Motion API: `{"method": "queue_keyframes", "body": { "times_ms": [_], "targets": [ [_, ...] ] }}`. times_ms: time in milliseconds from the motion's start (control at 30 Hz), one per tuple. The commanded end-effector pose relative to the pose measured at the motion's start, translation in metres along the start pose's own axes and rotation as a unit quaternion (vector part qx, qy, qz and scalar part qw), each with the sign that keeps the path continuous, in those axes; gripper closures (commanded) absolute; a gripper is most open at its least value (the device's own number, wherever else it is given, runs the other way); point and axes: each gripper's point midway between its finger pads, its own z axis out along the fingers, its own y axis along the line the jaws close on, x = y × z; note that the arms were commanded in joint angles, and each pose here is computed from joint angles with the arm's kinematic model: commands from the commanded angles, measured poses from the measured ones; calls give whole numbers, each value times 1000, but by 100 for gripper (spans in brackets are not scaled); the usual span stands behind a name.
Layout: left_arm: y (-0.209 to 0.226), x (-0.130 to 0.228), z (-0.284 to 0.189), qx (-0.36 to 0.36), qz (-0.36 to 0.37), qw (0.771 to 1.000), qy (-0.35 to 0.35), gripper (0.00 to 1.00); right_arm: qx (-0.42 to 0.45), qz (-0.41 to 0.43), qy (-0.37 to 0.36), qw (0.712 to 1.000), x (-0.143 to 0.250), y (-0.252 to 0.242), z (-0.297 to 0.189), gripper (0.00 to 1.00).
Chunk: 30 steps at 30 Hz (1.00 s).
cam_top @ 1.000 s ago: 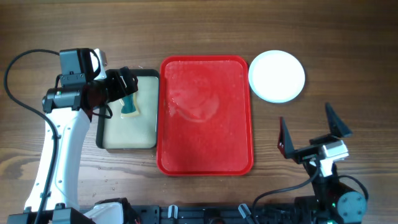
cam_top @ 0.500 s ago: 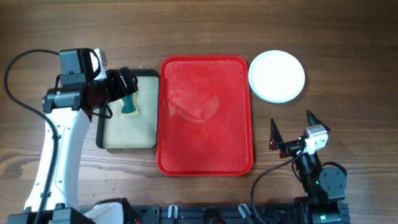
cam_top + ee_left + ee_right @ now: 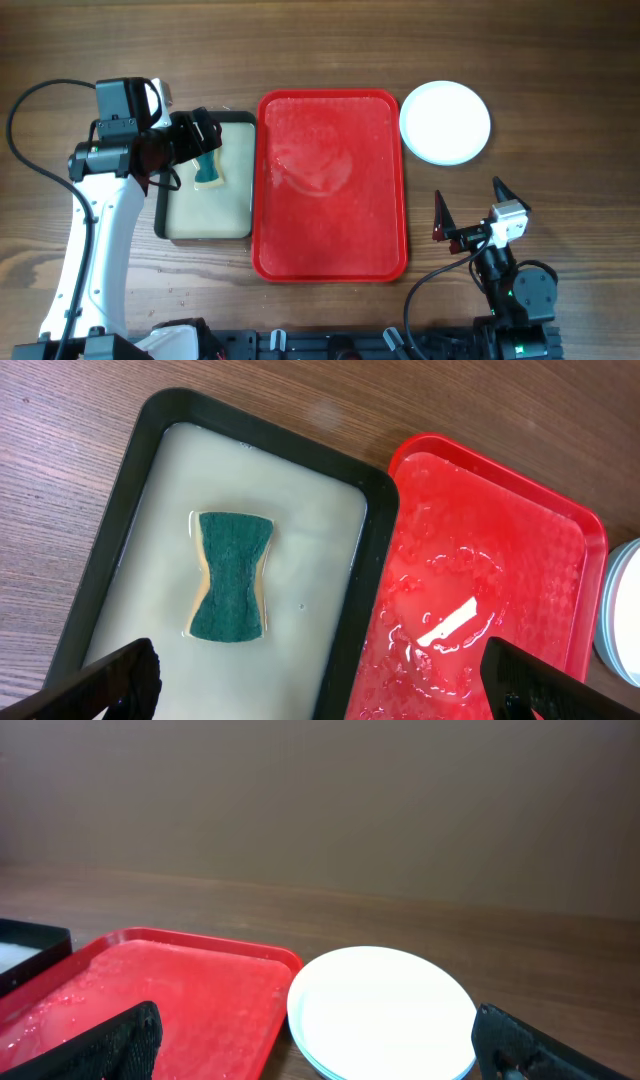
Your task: Clean dirty plates on tray and stack at the side
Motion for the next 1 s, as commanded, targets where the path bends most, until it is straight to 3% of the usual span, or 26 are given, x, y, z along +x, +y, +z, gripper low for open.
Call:
{"method": "queue_keyframes", "body": {
  "times_ms": [0, 367, 467, 667, 733, 800, 967],
  "targets": [
    [0, 0, 1, 3, -1, 1000, 1, 0, 3, 6, -6, 1000, -3, -1, 0, 0],
    [-6, -7, -19, 13, 6, 999, -29, 0, 3, 6, -6, 1000, -3, -1, 0, 0],
    [-12, -17, -60, 14, 20, 995, -96, 0, 3, 6, -6, 1000, -3, -1, 0, 0],
    [-34, -14, -174, 60, 51, 962, -260, 0, 3, 6, -6, 1000, -3, -1, 0, 0],
    [-35, -5, -195, 71, 57, 953, -290, 0, 3, 6, -6, 1000, -3, -1, 0, 0],
    [-28, 28, -207, 82, 64, 940, -324, 0, 3, 6, -6, 1000, -3, -1, 0, 0],
    [-6, 79, -186, 90, 69, 931, -348, 0, 3, 6, -6, 1000, -3, -1, 0, 0]
  ]
}}
